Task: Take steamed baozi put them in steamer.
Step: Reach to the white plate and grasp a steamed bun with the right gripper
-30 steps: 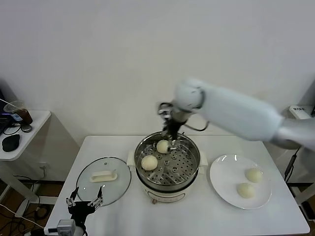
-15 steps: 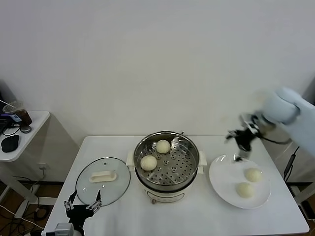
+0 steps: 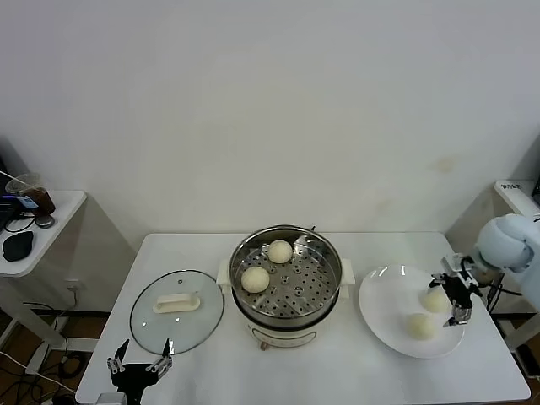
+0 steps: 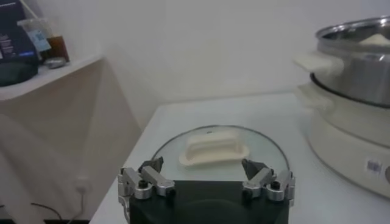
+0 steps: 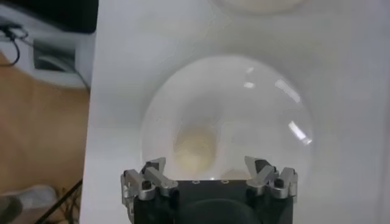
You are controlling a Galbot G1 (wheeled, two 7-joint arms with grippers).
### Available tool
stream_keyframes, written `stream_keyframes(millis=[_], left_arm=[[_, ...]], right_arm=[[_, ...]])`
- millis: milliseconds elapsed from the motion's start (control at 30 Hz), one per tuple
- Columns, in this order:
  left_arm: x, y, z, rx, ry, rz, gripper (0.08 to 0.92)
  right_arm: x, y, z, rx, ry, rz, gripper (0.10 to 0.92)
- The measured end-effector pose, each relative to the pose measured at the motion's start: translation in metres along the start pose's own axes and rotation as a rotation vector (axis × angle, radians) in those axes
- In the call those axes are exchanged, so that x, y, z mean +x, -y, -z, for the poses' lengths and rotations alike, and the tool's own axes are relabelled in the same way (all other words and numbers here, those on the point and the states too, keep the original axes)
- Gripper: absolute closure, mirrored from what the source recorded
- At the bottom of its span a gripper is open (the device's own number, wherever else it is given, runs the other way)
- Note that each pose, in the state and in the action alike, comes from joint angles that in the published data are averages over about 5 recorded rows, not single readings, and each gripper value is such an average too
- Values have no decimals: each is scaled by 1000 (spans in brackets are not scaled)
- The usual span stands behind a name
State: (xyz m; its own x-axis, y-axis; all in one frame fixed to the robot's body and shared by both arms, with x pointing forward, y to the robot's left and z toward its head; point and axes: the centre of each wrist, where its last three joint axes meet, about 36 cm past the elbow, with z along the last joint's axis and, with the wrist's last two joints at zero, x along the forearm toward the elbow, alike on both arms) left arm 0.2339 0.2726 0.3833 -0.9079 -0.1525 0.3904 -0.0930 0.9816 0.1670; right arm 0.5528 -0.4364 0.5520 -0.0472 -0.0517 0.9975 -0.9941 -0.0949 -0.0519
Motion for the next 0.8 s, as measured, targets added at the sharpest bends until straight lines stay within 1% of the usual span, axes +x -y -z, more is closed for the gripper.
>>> stream_keyframes(millis=[267,800], left_arm=[[-5,0,-4,-4,-7,4,177],[-13,-1,-11,-7,-21,7,177]], right_arm=[[-33,9,4,21,-15,29,200],[-83,18,11,34,-44,68,200]])
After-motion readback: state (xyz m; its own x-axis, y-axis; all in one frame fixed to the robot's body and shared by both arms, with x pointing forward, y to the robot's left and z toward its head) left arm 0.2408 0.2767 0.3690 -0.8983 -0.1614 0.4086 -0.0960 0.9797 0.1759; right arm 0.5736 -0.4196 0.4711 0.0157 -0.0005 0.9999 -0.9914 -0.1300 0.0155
